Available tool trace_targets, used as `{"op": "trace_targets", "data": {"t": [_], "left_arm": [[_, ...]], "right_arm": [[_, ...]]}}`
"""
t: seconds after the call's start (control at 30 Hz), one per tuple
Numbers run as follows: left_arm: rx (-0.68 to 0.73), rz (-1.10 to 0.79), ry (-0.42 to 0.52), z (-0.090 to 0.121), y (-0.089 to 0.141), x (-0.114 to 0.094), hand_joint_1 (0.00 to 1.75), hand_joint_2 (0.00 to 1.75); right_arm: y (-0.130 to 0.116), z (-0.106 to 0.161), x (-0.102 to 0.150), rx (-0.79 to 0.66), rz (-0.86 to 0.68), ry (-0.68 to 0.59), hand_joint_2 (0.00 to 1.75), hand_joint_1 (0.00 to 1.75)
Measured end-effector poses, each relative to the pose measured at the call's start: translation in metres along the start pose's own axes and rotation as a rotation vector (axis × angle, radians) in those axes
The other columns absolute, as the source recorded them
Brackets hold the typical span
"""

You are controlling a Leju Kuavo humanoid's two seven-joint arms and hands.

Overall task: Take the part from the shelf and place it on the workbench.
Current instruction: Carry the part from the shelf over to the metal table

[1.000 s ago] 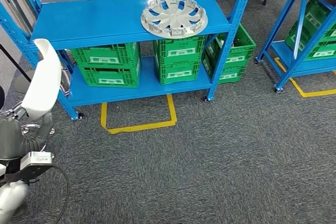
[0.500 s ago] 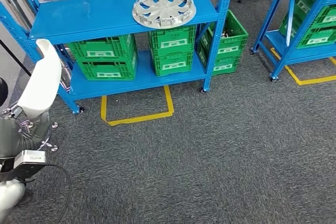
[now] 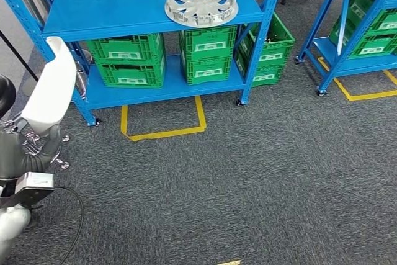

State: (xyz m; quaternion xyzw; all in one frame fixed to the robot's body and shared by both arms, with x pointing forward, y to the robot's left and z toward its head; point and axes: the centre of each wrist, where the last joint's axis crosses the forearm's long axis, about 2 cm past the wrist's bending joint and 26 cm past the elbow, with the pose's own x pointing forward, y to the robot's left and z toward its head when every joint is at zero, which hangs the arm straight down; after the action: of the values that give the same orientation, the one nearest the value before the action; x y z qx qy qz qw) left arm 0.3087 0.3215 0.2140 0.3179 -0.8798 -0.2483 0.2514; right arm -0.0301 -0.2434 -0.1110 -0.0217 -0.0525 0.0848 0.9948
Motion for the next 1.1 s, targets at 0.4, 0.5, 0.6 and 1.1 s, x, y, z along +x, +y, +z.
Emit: {"op": "trace_targets", "data": {"t": [0.4,0.5,0.6,1.1], "left_arm": [[0.002,0.002,-0.029,-0.014,0.000,0.002,1.75,1.75],[0.001,0.003,-0.034,-0.017,-0.001,0.002,1.75,1.75],[-0.002,0.007,-0.038,-0.017,-0.002,0.003,1.75,1.75],[0.007,0.007,-0.056,-0.025,-0.002,0.005,1.75,1.75]], "right_arm": [[0.000,0.000,0.000,0.001,0.004,-0.010,0.00,0.00],[0.000,0.000,0.001,0.002,0.004,-0.013,0.00,0.00],[0.000,0.000,0.001,0.002,0.003,-0.014,0.00,0.00],[0.000,0.000,0.002,0.001,-0.007,-0.016,0.00,0.00]]}}
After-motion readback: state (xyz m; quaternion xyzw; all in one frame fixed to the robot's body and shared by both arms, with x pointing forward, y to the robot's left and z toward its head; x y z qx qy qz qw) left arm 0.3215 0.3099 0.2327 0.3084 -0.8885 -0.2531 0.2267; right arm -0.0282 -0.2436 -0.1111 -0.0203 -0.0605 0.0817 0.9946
